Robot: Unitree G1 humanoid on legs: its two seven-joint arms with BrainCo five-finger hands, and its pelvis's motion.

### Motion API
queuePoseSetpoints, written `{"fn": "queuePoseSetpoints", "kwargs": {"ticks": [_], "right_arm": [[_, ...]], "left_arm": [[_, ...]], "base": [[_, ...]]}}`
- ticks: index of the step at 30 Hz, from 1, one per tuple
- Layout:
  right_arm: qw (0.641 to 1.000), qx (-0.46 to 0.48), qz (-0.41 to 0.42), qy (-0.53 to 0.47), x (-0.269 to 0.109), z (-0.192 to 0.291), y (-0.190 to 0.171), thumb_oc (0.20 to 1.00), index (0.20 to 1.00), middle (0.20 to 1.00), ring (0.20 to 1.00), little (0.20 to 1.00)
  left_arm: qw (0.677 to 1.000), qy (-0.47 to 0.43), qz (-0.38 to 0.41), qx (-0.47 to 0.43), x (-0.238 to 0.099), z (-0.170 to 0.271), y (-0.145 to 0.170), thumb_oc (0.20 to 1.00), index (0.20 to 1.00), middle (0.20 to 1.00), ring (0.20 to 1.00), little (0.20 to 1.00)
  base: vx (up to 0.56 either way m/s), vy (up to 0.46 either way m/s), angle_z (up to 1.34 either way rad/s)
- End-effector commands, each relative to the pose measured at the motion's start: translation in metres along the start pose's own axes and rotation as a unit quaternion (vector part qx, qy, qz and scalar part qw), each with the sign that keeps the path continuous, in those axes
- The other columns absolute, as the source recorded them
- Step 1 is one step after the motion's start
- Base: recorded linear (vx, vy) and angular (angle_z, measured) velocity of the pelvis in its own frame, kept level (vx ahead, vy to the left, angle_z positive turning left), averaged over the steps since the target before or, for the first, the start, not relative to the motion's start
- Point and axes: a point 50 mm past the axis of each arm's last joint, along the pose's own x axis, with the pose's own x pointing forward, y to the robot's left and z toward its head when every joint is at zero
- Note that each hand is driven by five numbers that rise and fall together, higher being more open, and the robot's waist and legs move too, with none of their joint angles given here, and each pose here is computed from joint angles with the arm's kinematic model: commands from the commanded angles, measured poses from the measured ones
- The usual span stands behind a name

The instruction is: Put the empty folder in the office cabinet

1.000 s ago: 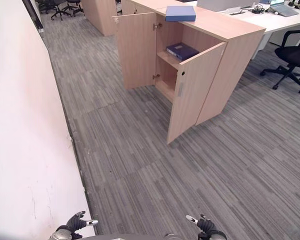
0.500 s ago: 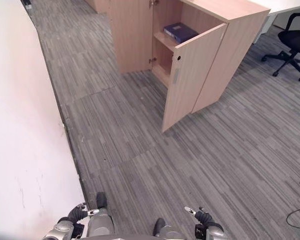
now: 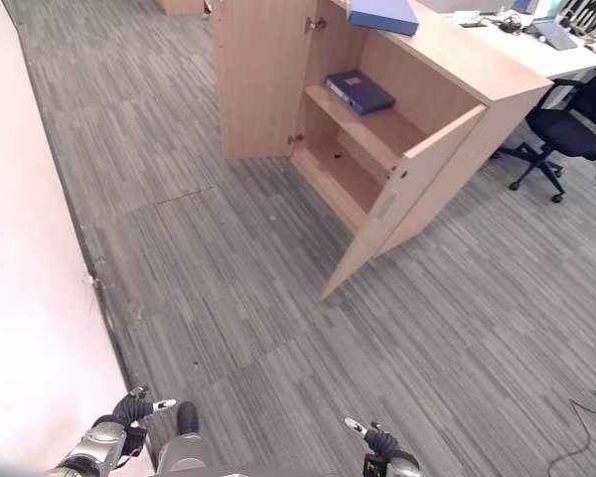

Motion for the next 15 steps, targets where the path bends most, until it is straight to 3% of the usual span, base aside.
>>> {"fn": "queuePoseSetpoints", "kwargs": {"ticks": [1, 8, 15], "right_arm": [[0.999, 0.011, -0.017, -0.045, 0.001, 0.028, -0.017, 1.000, 1.000, 1.000, 1.000, 1.000], [0.997, 0.034, -0.029, -0.059, 0.001, 0.035, -0.020, 1.000, 1.000, 1.000, 1.000, 1.000], [0.993, 0.076, -0.082, -0.031, -0.004, 0.020, -0.046, 1.000, 1.000, 1.000, 1.000, 1.000]], "left_arm": [[1.000, -0.012, 0.006, -0.010, 0.000, 0.002, 0.004, 1.000, 1.000, 1.000, 1.000, 1.000], [0.999, -0.015, 0.023, -0.016, -0.002, -0.001, 0.013, 1.000, 1.000, 1.000, 1.000, 1.000], [1.000, -0.020, 0.011, 0.003, -0.001, 0.003, 0.003, 1.000, 1.000, 1.000, 1.000, 1.000]], "base": [[0.16, 0.382, 0.16], [0.24, 0.382, -0.22], [0.34, -0.112, 0.12]]}}
